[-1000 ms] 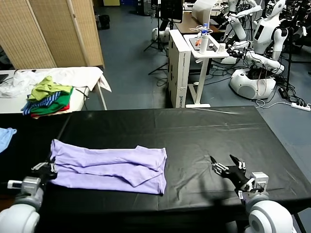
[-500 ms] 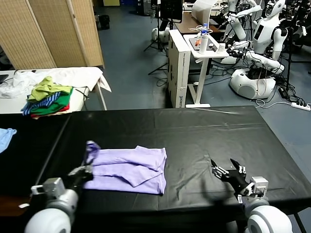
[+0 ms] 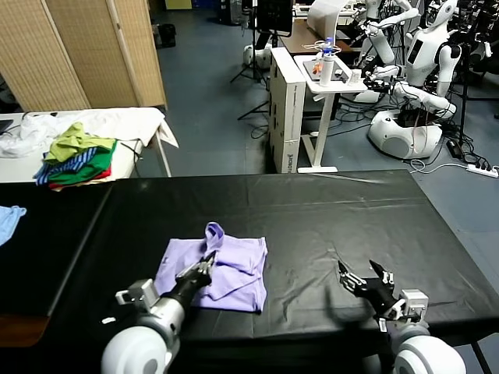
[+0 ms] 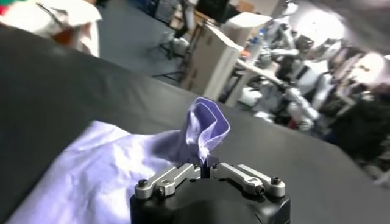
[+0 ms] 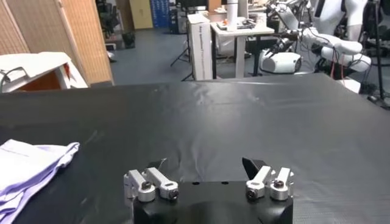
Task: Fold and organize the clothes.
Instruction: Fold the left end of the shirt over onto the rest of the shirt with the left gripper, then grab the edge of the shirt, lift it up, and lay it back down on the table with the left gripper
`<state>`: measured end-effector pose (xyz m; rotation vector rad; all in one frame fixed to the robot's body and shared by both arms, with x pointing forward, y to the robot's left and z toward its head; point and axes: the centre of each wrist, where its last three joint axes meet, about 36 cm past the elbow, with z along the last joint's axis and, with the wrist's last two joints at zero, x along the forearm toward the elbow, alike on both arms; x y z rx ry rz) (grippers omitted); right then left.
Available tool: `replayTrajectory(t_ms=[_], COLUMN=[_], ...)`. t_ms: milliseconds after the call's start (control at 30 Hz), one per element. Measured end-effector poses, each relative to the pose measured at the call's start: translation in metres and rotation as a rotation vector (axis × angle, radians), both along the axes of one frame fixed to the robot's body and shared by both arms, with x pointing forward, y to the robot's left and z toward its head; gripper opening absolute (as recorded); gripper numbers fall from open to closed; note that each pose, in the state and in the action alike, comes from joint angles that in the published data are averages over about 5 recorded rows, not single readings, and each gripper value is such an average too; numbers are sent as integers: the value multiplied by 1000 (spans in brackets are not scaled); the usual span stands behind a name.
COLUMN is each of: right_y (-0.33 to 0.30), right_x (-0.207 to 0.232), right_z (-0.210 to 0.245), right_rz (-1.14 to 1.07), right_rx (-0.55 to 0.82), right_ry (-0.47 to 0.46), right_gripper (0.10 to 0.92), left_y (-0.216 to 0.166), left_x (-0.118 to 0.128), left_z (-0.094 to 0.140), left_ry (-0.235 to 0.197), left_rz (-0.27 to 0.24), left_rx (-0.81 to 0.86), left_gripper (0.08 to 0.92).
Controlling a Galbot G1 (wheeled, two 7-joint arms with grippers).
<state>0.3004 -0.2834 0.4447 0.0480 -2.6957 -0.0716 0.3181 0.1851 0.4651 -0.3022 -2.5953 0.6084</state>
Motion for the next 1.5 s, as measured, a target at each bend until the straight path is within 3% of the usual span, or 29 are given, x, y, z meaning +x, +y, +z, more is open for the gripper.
replayTrajectory(t_ms=[400,867,967,1133,1200,1333,1500], right_y=[1,5,8,20,28,47,75], right_x=[0,5,8,16,23,38,58], right_z=[-2,-3,0,6,7,5,-2], right_rz=[10,112,161,246,277,335,393], right_rx=[-4,9,48,108,117,128,124], right_ry=[4,-32,-52,-66,-71,-83,-96], right_gripper=[907,907,907,907,907,907,907], left_y=[-21,-41,-49,-59,-59,-51,-23], left_x=[2,7,5,2,2,3,6], left_z=[-4,-26,-30,-25,-20,-11,-9], left_ry=[11,41,50,76,76,-3,-132], left_rz=[-34,-21,-22,-27,-28,-28,-6], left_rx=[-67,-20,-28,-123,-165,-160,-5], left_gripper=[179,193,328,670,767,898,906])
